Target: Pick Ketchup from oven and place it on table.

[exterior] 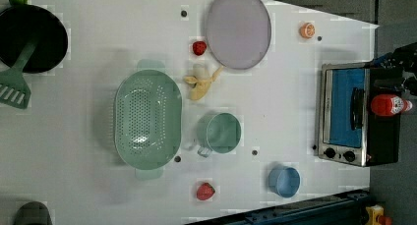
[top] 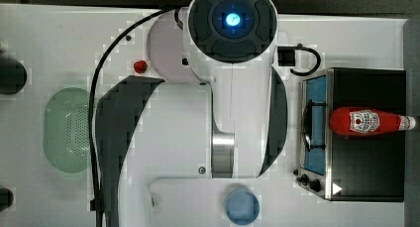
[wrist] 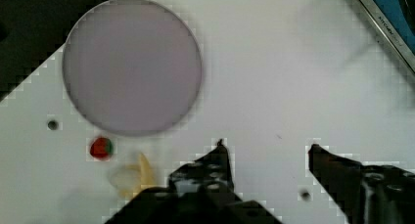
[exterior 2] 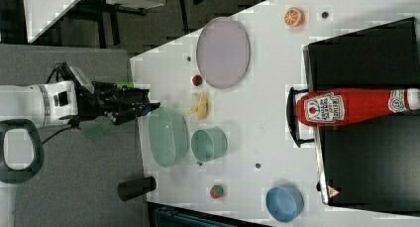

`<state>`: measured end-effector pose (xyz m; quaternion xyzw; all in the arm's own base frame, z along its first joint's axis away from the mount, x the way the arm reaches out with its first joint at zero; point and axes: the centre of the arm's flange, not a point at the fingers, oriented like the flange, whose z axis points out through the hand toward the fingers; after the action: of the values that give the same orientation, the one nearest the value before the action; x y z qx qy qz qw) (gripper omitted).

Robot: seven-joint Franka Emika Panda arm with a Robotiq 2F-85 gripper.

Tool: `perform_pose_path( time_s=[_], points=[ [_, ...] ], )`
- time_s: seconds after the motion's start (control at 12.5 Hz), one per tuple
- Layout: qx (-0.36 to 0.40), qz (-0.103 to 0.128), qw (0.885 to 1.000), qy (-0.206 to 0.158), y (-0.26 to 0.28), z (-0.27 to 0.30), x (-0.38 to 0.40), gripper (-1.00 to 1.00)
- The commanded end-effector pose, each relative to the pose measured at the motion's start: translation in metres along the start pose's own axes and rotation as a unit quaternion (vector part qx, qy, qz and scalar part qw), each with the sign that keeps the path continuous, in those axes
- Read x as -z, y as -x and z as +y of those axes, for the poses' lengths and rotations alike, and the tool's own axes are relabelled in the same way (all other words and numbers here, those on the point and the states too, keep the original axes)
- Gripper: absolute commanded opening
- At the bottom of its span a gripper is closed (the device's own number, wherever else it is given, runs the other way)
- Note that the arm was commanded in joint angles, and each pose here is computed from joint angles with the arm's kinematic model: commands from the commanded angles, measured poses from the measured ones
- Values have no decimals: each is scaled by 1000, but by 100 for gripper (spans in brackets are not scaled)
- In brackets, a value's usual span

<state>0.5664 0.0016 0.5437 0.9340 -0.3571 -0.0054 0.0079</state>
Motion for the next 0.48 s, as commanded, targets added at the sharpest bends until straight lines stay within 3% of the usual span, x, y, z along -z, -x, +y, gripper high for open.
perform_pose_path(
  time_s=[0.08,0.24,0.48],
  points=[
    [-48,-12,999,0,68,111,78,58],
    [-51,-12,999,-1,66,113,78,100],
    [-77,-9,997,-13,46,132,76,100]
  ],
)
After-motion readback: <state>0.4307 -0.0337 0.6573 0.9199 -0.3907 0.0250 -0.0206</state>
